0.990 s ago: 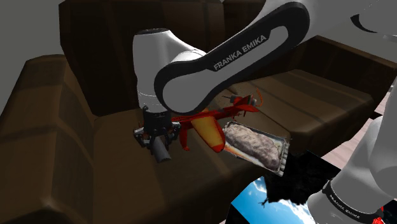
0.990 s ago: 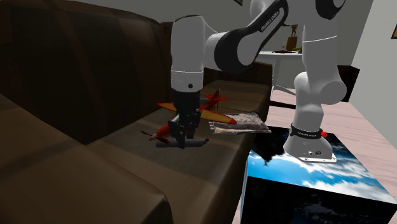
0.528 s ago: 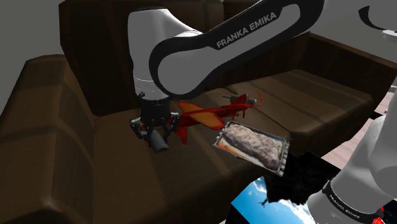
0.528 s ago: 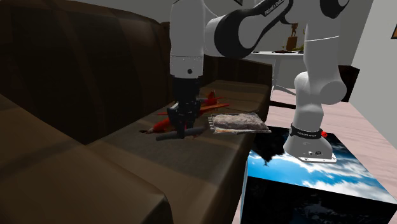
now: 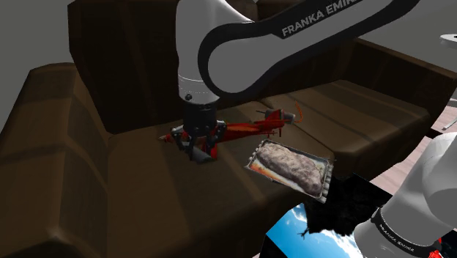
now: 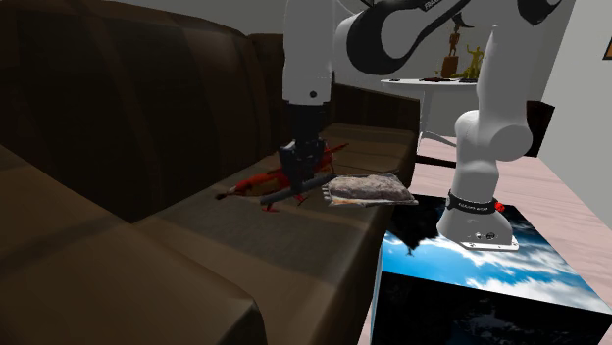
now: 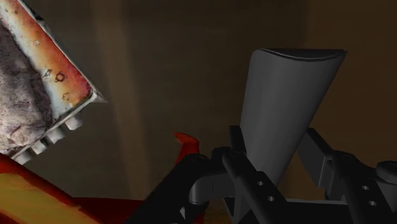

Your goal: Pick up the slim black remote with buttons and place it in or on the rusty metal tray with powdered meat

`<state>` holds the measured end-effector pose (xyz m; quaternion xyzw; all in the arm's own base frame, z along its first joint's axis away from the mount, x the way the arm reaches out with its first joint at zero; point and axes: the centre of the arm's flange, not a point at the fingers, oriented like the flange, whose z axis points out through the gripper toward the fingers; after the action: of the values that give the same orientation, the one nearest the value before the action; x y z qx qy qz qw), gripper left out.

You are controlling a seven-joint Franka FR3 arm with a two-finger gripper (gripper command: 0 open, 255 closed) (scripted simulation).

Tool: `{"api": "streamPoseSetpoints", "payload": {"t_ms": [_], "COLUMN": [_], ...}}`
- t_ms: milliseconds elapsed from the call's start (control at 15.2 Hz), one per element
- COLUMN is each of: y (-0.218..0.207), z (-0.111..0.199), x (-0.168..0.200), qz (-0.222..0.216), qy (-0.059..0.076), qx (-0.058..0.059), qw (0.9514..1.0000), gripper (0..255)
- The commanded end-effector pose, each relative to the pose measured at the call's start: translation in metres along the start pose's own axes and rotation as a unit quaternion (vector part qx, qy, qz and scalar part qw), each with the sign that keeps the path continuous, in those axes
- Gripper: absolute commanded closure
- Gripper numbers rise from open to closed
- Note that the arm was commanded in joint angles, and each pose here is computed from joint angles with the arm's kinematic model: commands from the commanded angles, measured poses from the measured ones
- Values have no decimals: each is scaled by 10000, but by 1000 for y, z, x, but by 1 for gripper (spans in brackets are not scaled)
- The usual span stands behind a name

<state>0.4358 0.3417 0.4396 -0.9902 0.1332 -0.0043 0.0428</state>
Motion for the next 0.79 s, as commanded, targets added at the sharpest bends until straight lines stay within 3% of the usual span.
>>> {"api": "streamPoseSetpoints", "payload": {"t_ms": [0,726], "y": [28,170], "z": [0,-8], "x": [-8,-39], "qz": [3,3], "qy": [2,2], "qx": [6,6], "qw": [10000,10000], "gripper": [255,255]}}
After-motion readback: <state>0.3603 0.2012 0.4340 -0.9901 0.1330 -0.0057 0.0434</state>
